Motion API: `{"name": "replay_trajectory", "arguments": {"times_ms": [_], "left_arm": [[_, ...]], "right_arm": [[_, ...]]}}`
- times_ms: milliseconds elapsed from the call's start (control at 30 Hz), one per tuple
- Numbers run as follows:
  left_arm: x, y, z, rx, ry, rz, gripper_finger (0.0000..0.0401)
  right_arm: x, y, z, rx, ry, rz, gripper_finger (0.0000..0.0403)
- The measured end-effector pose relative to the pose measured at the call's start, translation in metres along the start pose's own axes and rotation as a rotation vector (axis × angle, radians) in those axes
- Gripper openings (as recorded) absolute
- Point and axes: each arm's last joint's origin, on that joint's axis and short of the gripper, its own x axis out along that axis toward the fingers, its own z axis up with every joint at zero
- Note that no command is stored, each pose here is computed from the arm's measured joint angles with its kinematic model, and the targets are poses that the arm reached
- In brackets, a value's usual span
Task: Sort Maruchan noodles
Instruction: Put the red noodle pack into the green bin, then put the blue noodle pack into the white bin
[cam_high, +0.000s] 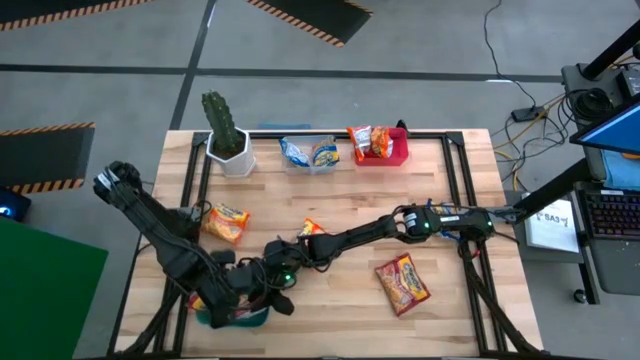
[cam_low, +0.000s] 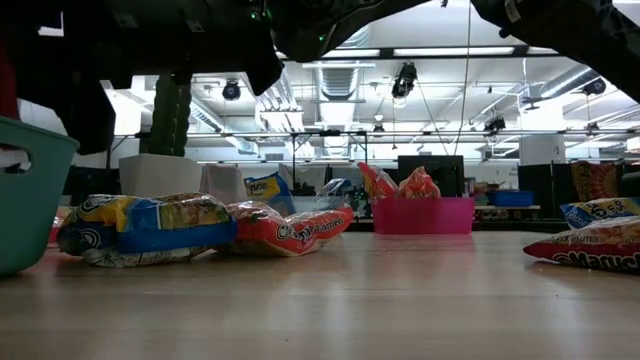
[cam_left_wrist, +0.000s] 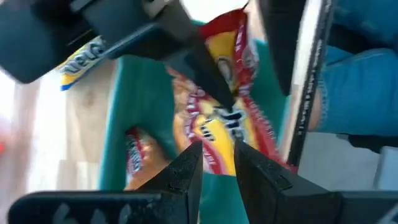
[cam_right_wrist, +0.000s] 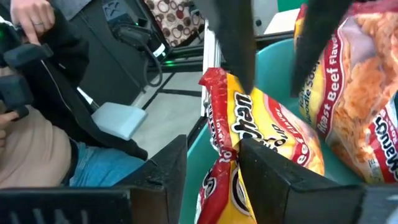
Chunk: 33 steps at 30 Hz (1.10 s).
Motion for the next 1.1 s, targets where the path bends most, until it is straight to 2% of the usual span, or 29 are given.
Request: {"name": "replay_trajectory", "arguments": {"times_ms": [267, 700, 900, 1000, 1100], "left_arm": [[0.005, -0.004, -0.002, 0.008, 0.043, -0.023, 0.0075], [0.005, -0.006, -0.001, 0.011, 0.033, -0.046, 0.0075], [0.004, -0.006, 0.001, 0.131, -0.025, -0.021, 0.0075], [0.003, -0.003, 0.005, 0.199, -0.085, 0.025, 0.0075], [0.001, 0.001, 0.01, 0.235, -0.147, 0.07, 0.0075]], "right_arm": [[0.0, 0.0, 0.0, 0.001, 0.001, -0.001, 0.0141], [-0.004, 0.0, 0.005, -0.009, 0.007, -0.003, 0.0137], [-0.03, 0.024, 0.033, -0.134, 0.097, -0.03, 0.0128], [-0.046, 0.038, 0.046, -0.199, 0.133, -0.069, 0.0124], [-0.061, 0.047, 0.048, -0.207, 0.179, -0.119, 0.0123]]}}
